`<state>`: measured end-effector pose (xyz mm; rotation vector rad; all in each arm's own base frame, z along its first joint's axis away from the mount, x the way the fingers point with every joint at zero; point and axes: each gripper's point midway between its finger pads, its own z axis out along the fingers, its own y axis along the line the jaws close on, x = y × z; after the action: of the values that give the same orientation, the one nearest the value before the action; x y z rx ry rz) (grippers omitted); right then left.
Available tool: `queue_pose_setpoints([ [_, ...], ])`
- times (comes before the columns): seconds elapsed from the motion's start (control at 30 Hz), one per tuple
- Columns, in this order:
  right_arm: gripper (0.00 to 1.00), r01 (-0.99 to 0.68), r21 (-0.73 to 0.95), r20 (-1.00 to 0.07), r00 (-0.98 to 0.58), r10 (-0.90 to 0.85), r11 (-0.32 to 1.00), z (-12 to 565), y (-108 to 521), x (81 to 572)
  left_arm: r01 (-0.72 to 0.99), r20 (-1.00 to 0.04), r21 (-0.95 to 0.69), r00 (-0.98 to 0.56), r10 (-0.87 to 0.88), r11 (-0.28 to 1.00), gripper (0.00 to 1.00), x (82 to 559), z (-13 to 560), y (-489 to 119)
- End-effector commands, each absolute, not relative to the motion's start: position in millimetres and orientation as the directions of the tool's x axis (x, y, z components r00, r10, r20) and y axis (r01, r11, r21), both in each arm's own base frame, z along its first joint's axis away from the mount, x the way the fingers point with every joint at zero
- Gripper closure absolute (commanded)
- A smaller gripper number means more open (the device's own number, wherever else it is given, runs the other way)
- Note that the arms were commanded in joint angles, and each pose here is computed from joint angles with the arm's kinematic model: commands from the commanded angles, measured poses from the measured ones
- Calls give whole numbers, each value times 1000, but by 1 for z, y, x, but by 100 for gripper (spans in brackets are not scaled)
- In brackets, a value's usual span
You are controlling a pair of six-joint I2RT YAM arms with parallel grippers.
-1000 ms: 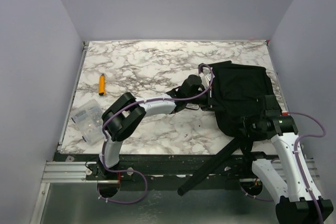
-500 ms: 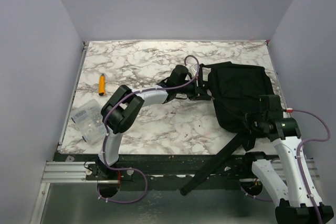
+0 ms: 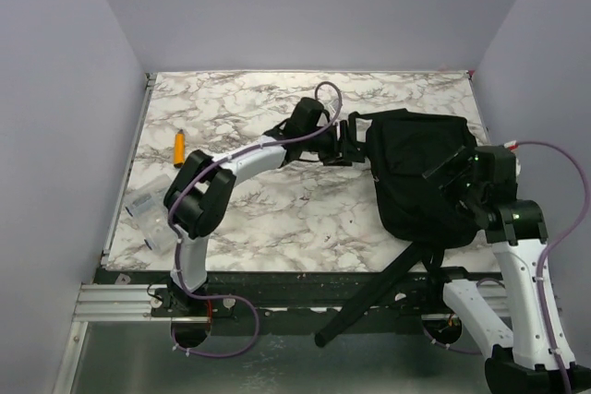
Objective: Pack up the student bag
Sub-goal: Zip the student bag at the center of the board, then reset both arms
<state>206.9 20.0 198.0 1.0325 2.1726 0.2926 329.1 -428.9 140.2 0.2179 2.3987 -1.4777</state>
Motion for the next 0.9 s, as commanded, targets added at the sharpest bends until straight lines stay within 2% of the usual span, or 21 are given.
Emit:
queue_pose_setpoints([
  [0.0, 7, 366, 410, -718, -436, 543, 836, 265, 11, 218, 471, -533, -744, -846, 4, 474, 41, 313, 218, -400],
  [0.13, 1, 302, 324, -799, -421, 430, 897, 303, 3, 211, 578, -651, -672, -759, 2, 463, 35, 286, 272, -370],
  [0.27, 0, 215, 262, -876, -356, 325, 941, 347, -1, 201, 676, -779, -570, -625, -48, 467, 31, 260, 334, -333],
  [0.43, 0, 177, 276, -920, -236, 313, 945, 398, -2, 187, 754, -899, -434, -399, -181, 493, 28, 226, 409, -280],
  [0.6, 0, 114, 302, -942, -120, 314, 947, 441, 1, 171, 782, -933, -329, -182, -311, 529, 24, 194, 463, -231],
  [0.87, 0, 79, 303, -953, 4, 303, 950, 482, -3, 152, 778, -885, -248, 60, -462, 577, 20, 153, 507, -171],
])
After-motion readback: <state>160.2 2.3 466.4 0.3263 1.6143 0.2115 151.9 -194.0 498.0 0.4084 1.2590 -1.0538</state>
